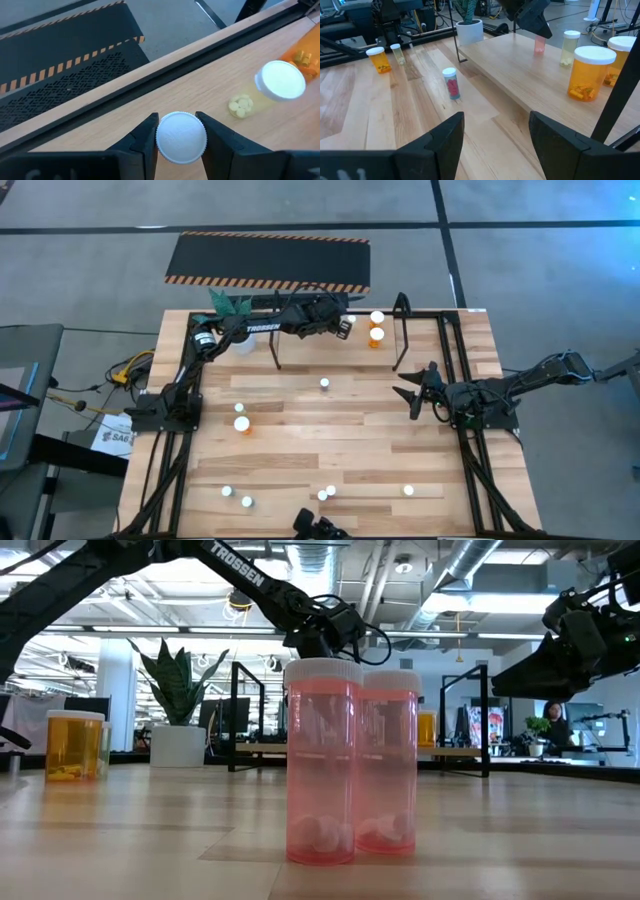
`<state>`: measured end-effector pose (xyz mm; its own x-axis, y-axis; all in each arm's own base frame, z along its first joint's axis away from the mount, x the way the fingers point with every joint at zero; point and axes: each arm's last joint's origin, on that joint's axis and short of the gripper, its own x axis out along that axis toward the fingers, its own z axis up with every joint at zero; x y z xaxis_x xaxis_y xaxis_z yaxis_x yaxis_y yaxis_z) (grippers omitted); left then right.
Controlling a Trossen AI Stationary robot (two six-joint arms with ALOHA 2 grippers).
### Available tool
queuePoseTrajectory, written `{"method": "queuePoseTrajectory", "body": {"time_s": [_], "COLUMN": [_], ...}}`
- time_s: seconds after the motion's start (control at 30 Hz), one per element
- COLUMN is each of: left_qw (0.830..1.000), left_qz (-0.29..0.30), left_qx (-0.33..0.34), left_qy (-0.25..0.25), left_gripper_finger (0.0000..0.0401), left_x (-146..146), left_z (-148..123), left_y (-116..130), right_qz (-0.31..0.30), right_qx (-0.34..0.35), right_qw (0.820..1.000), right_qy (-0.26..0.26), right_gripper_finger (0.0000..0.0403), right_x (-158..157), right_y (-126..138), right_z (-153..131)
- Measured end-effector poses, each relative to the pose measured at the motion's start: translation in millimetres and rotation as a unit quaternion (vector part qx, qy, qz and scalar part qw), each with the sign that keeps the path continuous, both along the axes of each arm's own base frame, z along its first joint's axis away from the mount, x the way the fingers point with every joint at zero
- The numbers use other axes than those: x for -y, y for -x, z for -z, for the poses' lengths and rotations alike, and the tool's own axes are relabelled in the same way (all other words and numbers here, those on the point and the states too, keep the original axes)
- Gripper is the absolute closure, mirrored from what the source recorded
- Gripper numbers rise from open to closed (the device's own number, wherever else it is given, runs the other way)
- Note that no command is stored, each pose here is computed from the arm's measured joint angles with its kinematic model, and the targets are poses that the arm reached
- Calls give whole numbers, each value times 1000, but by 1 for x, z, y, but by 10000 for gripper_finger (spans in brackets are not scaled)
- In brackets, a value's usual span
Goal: Pick and place medicine bottles onto shelf by color
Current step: Put the red pill bottle on the shelf
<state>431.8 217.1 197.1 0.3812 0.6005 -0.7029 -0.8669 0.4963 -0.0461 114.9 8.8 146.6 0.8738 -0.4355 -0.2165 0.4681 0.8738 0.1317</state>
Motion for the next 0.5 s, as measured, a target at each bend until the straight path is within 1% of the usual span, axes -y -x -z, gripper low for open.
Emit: {"method": "queuePoseTrajectory", "body": {"time_s": [0.2,0.5], "left_qw": [1000,1000], "left_qz": [7,5], "left_qx": [4,3], "left_qy": [9,9], "left_gripper_finger": [296,296], "left_x": [-3,-6], "left_z": [0,0], "left_y": [1,3], "right_qz": [0,0], "right_qx": [0,0], "right_qw": [1000,1000], "right_qy": [0,0], "right_gripper_finger": [159,159], "right_x": [0,0], "right_y": [0,0], "right_z": [0,0]}}
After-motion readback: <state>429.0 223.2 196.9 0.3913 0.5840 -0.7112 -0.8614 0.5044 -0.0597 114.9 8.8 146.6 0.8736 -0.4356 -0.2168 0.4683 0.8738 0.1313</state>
